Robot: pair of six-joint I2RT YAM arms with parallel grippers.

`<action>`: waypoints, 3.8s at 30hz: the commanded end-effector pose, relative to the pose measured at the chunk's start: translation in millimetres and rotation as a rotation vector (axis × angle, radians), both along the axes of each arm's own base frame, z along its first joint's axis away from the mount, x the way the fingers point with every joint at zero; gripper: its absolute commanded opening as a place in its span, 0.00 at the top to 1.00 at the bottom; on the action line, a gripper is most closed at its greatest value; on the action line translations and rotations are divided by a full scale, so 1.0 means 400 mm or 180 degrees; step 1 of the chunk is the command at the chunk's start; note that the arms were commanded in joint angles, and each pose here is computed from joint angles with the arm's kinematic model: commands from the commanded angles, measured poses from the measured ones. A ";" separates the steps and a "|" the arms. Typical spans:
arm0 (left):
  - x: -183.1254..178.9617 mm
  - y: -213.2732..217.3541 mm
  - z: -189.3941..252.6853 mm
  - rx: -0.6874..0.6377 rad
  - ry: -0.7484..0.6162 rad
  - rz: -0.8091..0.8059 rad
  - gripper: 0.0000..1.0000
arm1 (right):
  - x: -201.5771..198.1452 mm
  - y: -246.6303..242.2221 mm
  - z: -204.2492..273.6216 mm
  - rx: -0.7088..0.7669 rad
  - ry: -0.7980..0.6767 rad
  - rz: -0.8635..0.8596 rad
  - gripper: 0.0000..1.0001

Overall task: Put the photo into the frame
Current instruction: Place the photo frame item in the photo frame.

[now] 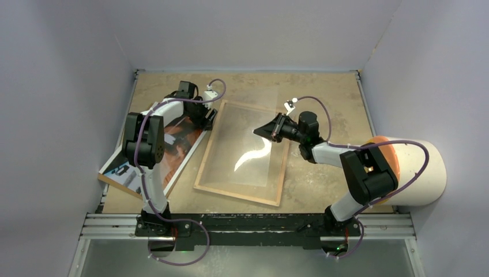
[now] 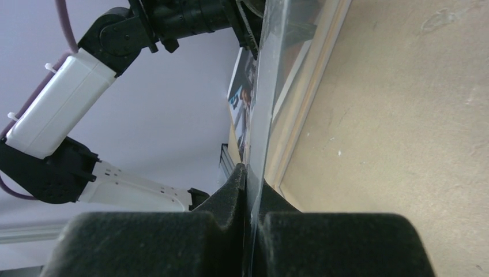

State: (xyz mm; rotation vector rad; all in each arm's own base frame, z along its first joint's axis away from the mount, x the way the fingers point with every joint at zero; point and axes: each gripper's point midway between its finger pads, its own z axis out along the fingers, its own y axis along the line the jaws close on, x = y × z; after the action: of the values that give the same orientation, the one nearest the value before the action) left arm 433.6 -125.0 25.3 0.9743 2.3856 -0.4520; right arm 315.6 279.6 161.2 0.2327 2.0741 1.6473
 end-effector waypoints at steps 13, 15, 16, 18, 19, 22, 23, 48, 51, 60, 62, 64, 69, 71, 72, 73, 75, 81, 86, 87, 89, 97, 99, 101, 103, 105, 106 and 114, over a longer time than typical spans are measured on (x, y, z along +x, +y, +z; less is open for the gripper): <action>-0.125 0.009 -0.059 0.0028 0.0665 0.0006 0.35 | -0.005 -0.050 -0.059 -0.0190 0.0070 0.0063 1.00; -0.125 0.010 -0.057 0.0031 0.0660 0.0008 0.35 | -0.011 -0.052 -0.072 -0.0182 0.0124 0.0063 1.00; -0.127 0.010 -0.057 0.0035 0.0664 0.0010 0.35 | -0.014 -0.053 -0.078 -0.0182 0.0149 0.0064 1.00; -0.128 0.011 -0.056 0.0036 0.0665 0.0009 0.35 | -0.016 -0.055 -0.087 -0.0194 0.0182 0.0050 1.00; -0.128 0.011 -0.056 0.0035 0.0667 0.0008 0.35 | -0.018 -0.056 -0.093 -0.0203 0.0204 0.0045 1.00; -0.130 0.010 -0.056 0.0029 0.0667 0.0003 0.36 | -0.023 -0.057 -0.105 -0.0208 0.0257 0.0045 1.00; -0.131 0.010 -0.056 0.0030 0.0671 0.0002 0.36 | -0.023 -0.057 -0.106 -0.0203 0.0262 0.0043 1.00; -0.135 0.009 -0.062 0.0016 0.0673 -0.0003 0.37 | -0.018 -0.083 -0.132 -0.0445 0.0305 -0.0101 1.00; -0.137 0.008 -0.065 0.0011 0.0683 0.0001 0.38 | -0.019 -0.082 -0.142 -0.0449 0.0338 -0.0090 1.00; -0.138 0.009 -0.068 0.0016 0.0695 0.0000 0.39 | -0.024 -0.089 -0.167 -0.0508 0.0440 -0.0126 1.00; -0.139 0.009 -0.070 0.0019 0.0696 0.0001 0.39 | -0.025 -0.090 -0.175 -0.0514 0.0481 -0.0134 1.00; -0.140 0.009 -0.069 0.0016 0.0695 0.0001 0.39 | -0.025 -0.090 -0.182 -0.0506 0.0513 -0.0143 1.00; -0.143 0.010 -0.073 0.0020 0.0704 0.0001 0.39 | -0.020 -0.091 -0.192 -0.0520 0.0570 -0.0175 1.00; -0.145 0.010 -0.074 0.0022 0.0706 -0.0002 0.39 | -0.022 -0.093 -0.199 -0.0547 0.0600 -0.0185 1.00; -0.145 0.010 -0.075 0.0019 0.0712 -0.0002 0.39 | -0.024 -0.094 -0.201 -0.0557 0.0619 -0.0185 1.00; -0.145 0.010 -0.076 0.0020 0.0708 -0.0003 0.39 | -0.025 -0.095 -0.203 -0.0563 0.0625 -0.0185 1.00; -0.145 0.009 -0.075 0.0017 0.0708 -0.0003 0.39 | -0.029 -0.098 -0.208 -0.0581 0.0649 -0.0197 1.00; -0.144 0.009 -0.072 0.0010 0.0701 -0.0002 0.40 | -0.024 -0.100 -0.206 -0.0619 0.0631 -0.0214 1.00; -0.148 0.009 -0.076 0.0013 0.0712 0.0000 0.40 | -0.024 -0.103 -0.211 -0.0647 0.0646 -0.0231 1.00; -0.148 0.010 -0.076 0.0016 0.0710 0.0000 0.40 | -0.024 -0.103 -0.212 -0.0652 0.0651 -0.0236 1.00; -0.147 0.009 -0.076 0.0014 0.0706 -0.0004 0.40 | -0.024 -0.104 -0.212 -0.0659 0.0654 -0.0243 1.00; -0.148 0.010 -0.081 0.0021 0.0718 -0.0001 0.40 | -0.004 -0.099 -0.192 -0.0599 0.0470 -0.0273 1.00; -0.150 0.011 -0.083 0.0022 0.0724 -0.0003 0.40 | 0.000 -0.098 -0.178 -0.0555 0.0371 -0.0280 1.00; -0.149 0.011 -0.083 0.0027 0.0718 -0.0011 0.40 | 0.002 -0.095 -0.165 -0.0531 0.0296 -0.0267 1.00; -0.149 0.011 -0.082 0.0024 0.0716 -0.0012 0.40 | 0.006 -0.094 -0.159 -0.0536 0.0260 -0.0269 1.00; -0.148 0.010 -0.081 0.0015 0.0719 -0.0005 0.40 | 0.008 -0.095 -0.161 -0.0564 0.0247 -0.0273 1.00; -0.149 0.008 -0.081 0.0011 0.0720 -0.0007 0.40 | 0.009 -0.096 -0.164 -0.0588 0.0250 -0.0280 1.00; -0.150 0.007 -0.079 0.0001 0.0733 -0.0006 0.41 | 0.025 -0.112 -0.197 -0.0878 0.0195 -0.0309 1.00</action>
State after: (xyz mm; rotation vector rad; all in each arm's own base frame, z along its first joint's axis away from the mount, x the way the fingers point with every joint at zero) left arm 432.0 -124.2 24.3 0.9814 2.3731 -0.4445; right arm 307.2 236.0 71.3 0.3711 2.3259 1.3777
